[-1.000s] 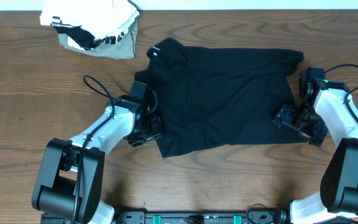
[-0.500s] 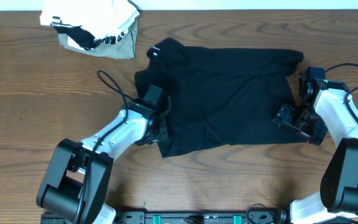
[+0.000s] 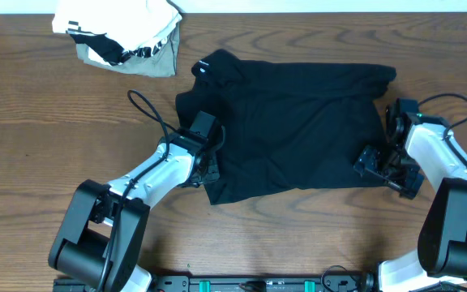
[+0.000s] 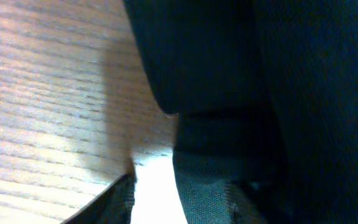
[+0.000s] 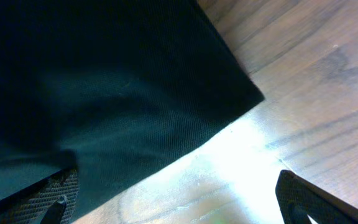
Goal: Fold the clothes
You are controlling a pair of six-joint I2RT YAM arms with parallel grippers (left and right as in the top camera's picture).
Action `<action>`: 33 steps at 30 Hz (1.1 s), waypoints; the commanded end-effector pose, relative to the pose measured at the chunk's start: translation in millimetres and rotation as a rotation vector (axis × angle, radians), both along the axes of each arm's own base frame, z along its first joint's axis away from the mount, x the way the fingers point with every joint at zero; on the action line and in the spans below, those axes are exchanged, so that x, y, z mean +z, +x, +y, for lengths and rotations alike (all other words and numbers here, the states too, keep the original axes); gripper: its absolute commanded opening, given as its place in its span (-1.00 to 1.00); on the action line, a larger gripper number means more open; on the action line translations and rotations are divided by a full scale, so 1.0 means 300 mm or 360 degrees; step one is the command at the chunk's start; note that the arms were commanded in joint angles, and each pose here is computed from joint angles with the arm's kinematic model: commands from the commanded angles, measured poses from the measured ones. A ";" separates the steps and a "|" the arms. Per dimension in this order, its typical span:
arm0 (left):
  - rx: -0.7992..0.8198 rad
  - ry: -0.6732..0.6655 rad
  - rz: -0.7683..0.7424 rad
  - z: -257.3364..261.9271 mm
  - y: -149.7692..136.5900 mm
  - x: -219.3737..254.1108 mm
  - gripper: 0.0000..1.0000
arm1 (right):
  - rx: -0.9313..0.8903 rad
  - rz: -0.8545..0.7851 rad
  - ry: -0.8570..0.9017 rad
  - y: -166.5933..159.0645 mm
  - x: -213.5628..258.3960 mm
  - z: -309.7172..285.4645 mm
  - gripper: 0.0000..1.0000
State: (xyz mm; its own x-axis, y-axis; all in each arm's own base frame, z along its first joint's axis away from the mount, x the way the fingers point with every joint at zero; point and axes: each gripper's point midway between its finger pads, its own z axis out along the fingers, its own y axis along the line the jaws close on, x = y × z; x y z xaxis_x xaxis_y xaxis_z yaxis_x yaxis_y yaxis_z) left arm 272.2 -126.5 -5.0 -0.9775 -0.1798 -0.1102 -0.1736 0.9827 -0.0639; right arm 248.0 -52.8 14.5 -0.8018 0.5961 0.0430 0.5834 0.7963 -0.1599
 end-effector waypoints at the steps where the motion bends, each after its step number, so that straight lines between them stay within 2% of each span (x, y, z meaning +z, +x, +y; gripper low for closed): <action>1: 0.0006 0.0043 0.0054 0.017 -0.014 -0.048 -0.24 | 0.0001 0.0009 0.0017 -0.012 -0.024 -0.004 0.98; 3: 0.0006 0.0050 0.0068 0.019 -0.017 -0.058 -0.36 | -0.0013 -0.0005 0.0014 -0.006 -0.025 -0.013 0.98; 7: 0.0006 0.0060 0.0091 0.021 -0.023 -0.075 -0.38 | -0.0054 -0.0022 0.0027 -0.003 -0.027 -0.029 0.96; 17: 0.0006 0.0065 0.0100 0.022 -0.025 -0.080 -0.62 | -0.0096 -0.0031 0.0033 -0.007 -0.032 -0.048 0.18; 24: 0.0006 0.0063 0.0102 0.022 -0.026 -0.081 -0.63 | -0.0100 -0.0045 0.0030 -0.015 -0.058 -0.048 0.12; 27: 0.0006 0.0063 0.0102 0.022 -0.026 -0.081 -0.63 | -0.0101 -0.0061 0.0013 -0.013 -0.068 -0.055 0.27; 33: 0.0006 0.0064 0.0101 0.022 -0.026 -0.081 -0.63 | -0.0119 -0.0129 -0.0002 0.005 -0.091 -0.069 0.31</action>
